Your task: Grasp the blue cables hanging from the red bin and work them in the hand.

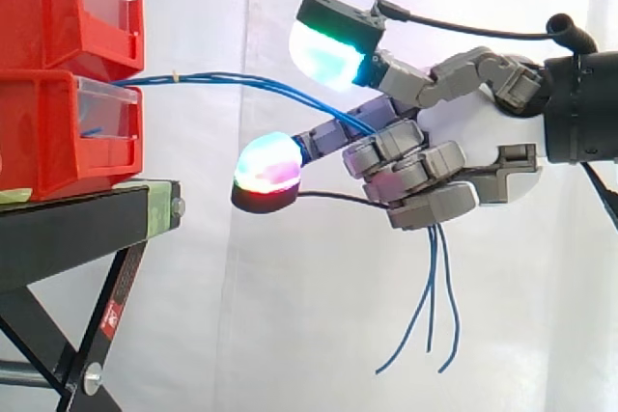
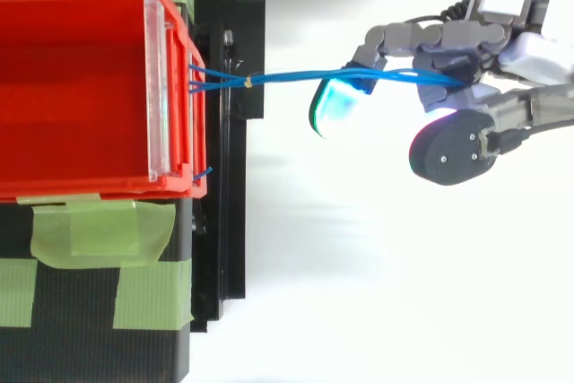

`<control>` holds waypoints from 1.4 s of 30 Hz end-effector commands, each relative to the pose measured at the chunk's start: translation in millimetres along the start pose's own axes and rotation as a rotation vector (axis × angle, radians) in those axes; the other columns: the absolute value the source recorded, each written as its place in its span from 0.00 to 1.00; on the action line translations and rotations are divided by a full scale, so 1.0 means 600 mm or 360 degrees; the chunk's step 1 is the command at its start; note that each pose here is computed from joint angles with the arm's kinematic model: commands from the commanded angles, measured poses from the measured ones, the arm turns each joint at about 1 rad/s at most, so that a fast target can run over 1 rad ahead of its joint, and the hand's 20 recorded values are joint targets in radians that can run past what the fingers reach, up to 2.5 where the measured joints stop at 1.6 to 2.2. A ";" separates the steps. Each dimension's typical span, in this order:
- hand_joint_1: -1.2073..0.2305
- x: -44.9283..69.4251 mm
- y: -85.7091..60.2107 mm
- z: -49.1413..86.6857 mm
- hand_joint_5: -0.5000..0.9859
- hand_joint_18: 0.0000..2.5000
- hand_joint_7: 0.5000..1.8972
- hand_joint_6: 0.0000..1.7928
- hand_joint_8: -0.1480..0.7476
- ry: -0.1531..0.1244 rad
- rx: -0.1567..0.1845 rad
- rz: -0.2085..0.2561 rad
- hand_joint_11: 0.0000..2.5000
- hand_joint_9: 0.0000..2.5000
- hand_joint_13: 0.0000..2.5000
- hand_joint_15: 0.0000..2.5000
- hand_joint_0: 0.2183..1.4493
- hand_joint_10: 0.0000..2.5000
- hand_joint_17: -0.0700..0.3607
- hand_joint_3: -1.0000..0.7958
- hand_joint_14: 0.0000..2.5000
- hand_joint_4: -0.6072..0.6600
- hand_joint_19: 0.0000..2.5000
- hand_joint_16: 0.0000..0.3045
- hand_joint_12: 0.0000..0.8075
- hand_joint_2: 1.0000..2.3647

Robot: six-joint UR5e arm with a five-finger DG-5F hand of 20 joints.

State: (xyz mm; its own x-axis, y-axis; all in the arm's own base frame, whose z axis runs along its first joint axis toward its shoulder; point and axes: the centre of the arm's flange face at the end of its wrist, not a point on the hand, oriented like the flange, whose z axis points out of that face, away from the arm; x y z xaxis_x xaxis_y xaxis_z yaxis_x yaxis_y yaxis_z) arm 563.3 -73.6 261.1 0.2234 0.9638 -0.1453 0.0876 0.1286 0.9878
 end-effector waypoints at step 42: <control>0.42 0.061 0.009 0.056 0.52 0.59 0.53 0.15 0.64 -0.0181 -0.0014 -0.0056 1.00 0.16 0.33 0.55 0.51 1.00 0.41 0.06 1.00 0.72 0.68 0.16 0.54 0.00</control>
State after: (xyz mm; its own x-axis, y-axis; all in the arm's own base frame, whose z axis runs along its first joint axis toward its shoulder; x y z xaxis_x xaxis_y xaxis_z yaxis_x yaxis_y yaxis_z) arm 600.4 -45.0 253.8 0.3259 0.9244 -0.1982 0.0897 0.1784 0.9799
